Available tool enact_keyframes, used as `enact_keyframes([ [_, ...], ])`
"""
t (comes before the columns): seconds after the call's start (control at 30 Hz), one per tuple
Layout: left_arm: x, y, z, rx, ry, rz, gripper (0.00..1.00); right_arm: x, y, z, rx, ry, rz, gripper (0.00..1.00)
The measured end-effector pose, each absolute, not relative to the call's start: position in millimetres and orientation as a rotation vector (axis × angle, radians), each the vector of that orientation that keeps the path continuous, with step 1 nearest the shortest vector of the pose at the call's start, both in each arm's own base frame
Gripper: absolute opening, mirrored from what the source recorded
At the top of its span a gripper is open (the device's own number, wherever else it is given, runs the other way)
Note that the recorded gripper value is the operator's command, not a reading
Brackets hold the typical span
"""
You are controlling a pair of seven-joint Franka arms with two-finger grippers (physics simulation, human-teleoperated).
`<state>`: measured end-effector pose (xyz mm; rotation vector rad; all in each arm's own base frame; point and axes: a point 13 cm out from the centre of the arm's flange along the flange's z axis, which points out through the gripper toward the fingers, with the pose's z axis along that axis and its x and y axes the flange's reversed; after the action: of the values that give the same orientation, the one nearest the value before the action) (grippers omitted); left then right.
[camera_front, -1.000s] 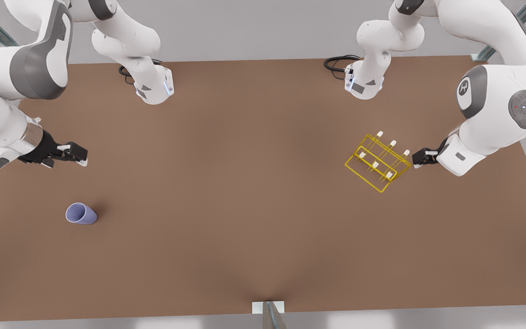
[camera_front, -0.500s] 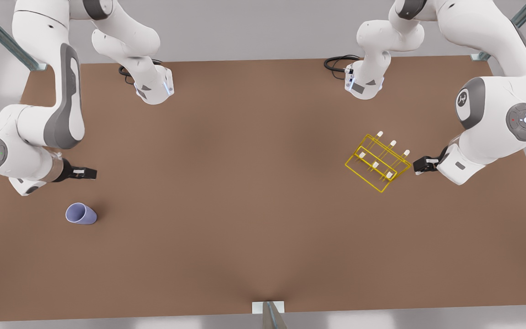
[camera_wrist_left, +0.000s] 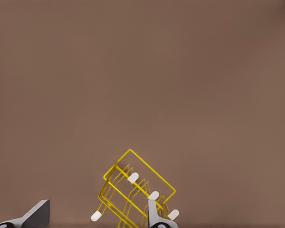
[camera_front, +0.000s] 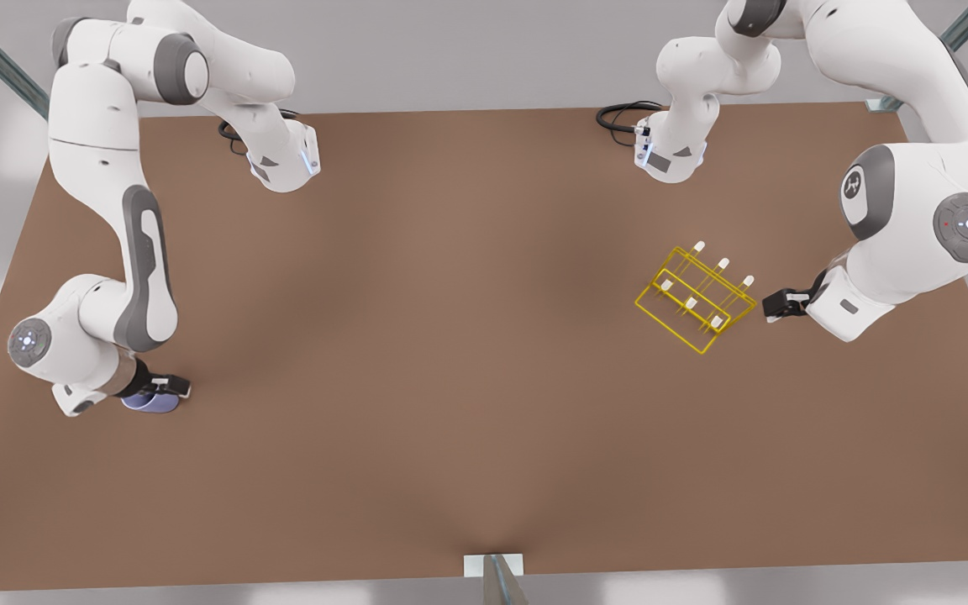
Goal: Place the cup on the cup holder
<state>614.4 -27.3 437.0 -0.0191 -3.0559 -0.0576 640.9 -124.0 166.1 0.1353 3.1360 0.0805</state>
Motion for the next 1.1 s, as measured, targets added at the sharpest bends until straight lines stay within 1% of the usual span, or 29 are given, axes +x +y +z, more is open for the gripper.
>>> enact_keyframes([
  [0.1,614,-27,436,-0.02,-3.055,-0.058,1.0,633,-143,163,0.13,3.116,0.076,1.0],
  [0.2,614,-28,435,-0.021,-3.053,-0.058,1.0,626,-153,148,0.103,3.114,0.066,1.0],
  [0.47,615,-28,434,-0.021,-3.051,-0.058,1.0,628,-169,119,0.004,3.101,0.029,1.0],
  [0.5,615,-28,434,-0.021,-3.051,-0.058,1.0,627,-169,113,-0.008,3.101,0.026,0.87],
  [0.53,615,-28,434,-0.021,-3.051,-0.058,1.0,626,-169,108,-0.019,3.102,0.025,0.81],
  [0.57,615,-28,434,-0.021,-3.051,-0.058,1.0,624,-168,104,-0.025,3.104,0.029,0.65],
  [0.6,615,-27,433,-0.021,-3.051,-0.058,1.0,622,-167,101,-0.028,3.105,0.034,0.54],
  [0.63,615,-27,433,-0.02,-3.05,-0.058,1.0,621,-167,99,-0.034,3.103,0.036,0.49],
  [0.77,616,-27,432,-0.02,-3.049,-0.059,1.0,623,-168,94,-0.057,3.087,0.029,0.47],
  [0.8,616,-27,432,-0.02,-3.049,-0.059,1.0,624,-169,92,-0.063,3.085,0.027,0.41],
  [0.83,615,-27,432,-0.02,-3.049,-0.059,1.0,624,-169,91,-0.071,3.084,0.025,0.29],
  [0.87,615,-27,432,-0.021,-3.049,-0.059,1.0,625,-170,91,-0.081,3.08,0.022,0.21],
  [0.97,615,-28,432,-0.021,-3.048,-0.059,1.0,629,-167,102,-0.111,3.064,0.024,0.21],
  [1.1,615,-28,433,-0.022,-3.049,-0.059,1.0,640,-134,138,-0.214,3.035,0.049,0.21],
])
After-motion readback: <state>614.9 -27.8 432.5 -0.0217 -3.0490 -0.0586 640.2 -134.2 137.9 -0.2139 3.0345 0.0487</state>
